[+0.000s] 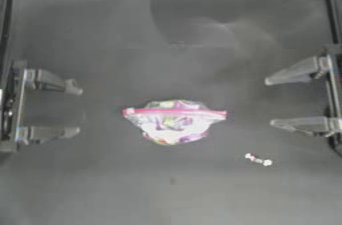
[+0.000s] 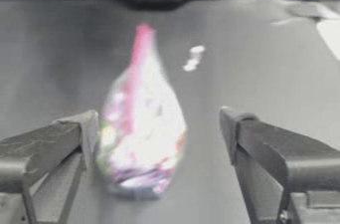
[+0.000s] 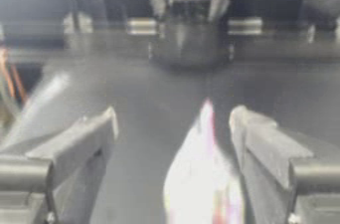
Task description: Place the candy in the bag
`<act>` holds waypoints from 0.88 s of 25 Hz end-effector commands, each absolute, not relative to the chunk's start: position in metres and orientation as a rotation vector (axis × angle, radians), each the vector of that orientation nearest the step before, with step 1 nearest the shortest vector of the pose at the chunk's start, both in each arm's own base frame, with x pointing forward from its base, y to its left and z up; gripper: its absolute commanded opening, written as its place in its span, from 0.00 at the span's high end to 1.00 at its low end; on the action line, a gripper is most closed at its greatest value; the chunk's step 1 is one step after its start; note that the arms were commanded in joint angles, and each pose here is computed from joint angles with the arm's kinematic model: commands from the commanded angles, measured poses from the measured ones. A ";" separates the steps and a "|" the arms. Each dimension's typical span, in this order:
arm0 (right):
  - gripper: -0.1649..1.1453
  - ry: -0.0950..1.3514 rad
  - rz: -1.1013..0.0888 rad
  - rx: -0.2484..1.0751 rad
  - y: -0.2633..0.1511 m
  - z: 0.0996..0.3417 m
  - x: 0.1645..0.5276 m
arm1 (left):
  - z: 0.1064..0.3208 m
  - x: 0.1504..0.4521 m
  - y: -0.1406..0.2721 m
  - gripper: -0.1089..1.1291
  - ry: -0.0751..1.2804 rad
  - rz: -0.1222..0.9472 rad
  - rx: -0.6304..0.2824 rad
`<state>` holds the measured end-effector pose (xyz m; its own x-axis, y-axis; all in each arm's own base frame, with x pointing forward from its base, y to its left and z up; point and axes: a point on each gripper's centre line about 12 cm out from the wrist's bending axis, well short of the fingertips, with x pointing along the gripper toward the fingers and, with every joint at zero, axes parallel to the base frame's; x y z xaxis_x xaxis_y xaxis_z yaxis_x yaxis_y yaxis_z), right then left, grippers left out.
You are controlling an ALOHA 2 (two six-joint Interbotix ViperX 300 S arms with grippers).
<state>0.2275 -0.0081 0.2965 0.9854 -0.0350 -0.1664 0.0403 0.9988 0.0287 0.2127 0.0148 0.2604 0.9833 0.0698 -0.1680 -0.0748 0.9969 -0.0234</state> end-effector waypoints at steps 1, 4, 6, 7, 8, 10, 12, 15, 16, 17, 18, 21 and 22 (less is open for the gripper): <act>0.13 0.255 -0.056 0.039 -0.013 0.310 0.247 | 0.258 0.220 0.021 0.10 0.196 0.102 -0.048; 0.13 0.346 -0.068 0.039 -0.017 0.312 0.267 | 0.250 0.224 0.022 0.10 0.234 0.104 -0.045; 0.13 0.412 -0.076 0.038 -0.021 0.313 0.281 | 0.246 0.225 0.022 0.10 0.250 0.102 -0.040; 0.13 0.444 -0.079 0.038 -0.022 0.313 0.288 | 0.244 0.224 0.022 0.10 0.255 0.102 -0.040; 0.13 0.475 -0.079 0.033 -0.023 0.313 0.296 | 0.243 0.223 0.022 0.10 0.258 0.102 -0.037; 0.13 0.528 -0.082 0.012 -0.025 0.314 0.309 | 0.240 0.221 0.022 0.10 0.263 0.102 -0.036; 0.15 0.574 -0.083 0.000 -0.027 0.316 0.325 | 0.237 0.220 0.021 0.10 0.269 0.100 -0.029; 0.15 0.627 -0.087 -0.005 -0.030 0.317 0.344 | 0.234 0.217 0.021 0.10 0.271 0.097 -0.012; 0.15 0.645 -0.090 -0.004 -0.031 0.317 0.350 | 0.233 0.217 0.021 0.10 0.272 0.096 -0.008; 0.15 0.659 -0.092 -0.006 -0.033 0.317 0.356 | 0.232 0.216 0.021 0.10 0.272 0.096 -0.006; 0.15 0.673 -0.092 -0.011 -0.034 0.317 0.362 | 0.231 0.216 0.021 0.10 0.269 0.096 -0.003; 0.15 0.697 -0.089 -0.030 -0.036 0.320 0.381 | 0.228 0.213 0.021 0.10 0.261 0.096 -0.001; 0.15 0.702 -0.087 -0.036 -0.037 0.321 0.386 | 0.227 0.212 0.021 0.10 0.258 0.096 -0.001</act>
<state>0.3790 -0.0354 0.3016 0.7312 -0.0863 -0.6767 0.0670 0.9963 -0.0547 0.2116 0.0206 0.2215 0.9541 0.0941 -0.2844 -0.0957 0.9954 0.0084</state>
